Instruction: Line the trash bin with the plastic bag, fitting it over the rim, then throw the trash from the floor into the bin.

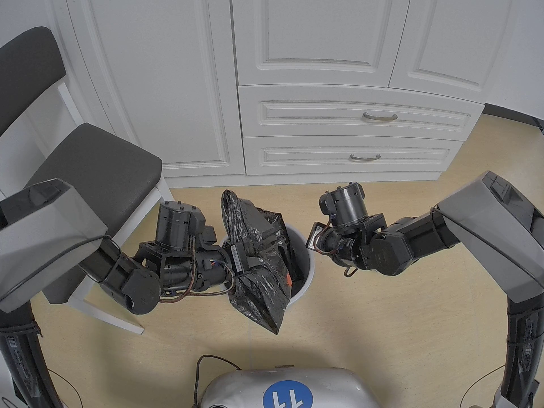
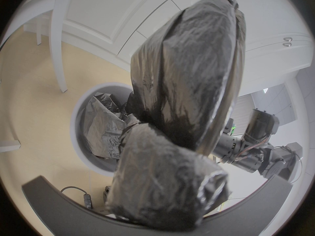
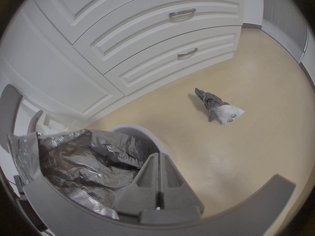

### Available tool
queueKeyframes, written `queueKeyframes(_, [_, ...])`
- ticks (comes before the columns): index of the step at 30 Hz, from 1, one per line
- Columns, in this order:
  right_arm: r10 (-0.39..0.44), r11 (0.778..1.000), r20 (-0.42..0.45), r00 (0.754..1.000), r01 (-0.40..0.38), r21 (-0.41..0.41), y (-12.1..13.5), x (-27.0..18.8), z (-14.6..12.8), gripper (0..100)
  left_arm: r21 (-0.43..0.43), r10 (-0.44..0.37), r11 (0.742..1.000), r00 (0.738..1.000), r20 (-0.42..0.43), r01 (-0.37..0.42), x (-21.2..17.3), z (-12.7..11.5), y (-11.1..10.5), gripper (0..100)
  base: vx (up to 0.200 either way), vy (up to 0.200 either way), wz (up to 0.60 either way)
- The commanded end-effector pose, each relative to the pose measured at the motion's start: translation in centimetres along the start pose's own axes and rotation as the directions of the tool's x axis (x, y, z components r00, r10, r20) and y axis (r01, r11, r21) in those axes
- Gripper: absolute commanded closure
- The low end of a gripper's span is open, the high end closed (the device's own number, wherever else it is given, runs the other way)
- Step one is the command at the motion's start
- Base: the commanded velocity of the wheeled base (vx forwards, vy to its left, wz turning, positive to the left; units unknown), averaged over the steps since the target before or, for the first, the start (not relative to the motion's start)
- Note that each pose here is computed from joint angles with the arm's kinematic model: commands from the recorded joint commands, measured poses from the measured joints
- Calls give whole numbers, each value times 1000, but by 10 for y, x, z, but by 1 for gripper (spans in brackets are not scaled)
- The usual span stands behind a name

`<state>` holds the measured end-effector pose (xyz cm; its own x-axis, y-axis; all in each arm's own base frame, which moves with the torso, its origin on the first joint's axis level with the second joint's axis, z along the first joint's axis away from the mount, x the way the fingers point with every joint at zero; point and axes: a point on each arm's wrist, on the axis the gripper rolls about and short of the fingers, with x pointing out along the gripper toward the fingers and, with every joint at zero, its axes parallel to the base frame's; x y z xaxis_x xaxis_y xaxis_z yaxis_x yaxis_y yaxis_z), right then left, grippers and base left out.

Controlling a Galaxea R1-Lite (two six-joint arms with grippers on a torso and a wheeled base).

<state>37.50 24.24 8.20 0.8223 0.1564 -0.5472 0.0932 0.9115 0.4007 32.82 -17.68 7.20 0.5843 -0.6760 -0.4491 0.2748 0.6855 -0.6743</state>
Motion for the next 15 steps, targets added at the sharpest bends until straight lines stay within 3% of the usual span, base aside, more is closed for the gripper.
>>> queueKeyframes(1, [5, 1000, 16, 1000, -6, 11, 0, -3, 7, 100, -10, 21, 1000, 999, -25, -21, 12, -6, 10, 100, 0, 0, 0])
queueKeyframes(14, [21, 1000, 37, 999, -21, -14, 1, -24, 18, 100, 1, 5, 1000, 1000, -22, -5, 7, -6, 1, 100, 0, 0, 0])
queueKeyframes(15, [24, 1000, 37, 999, -24, -20, 1, -29, 18, 100, 5, 1, 1000, 1000, -27, -1, 7, -9, -2, 0, 0, 0, 0])
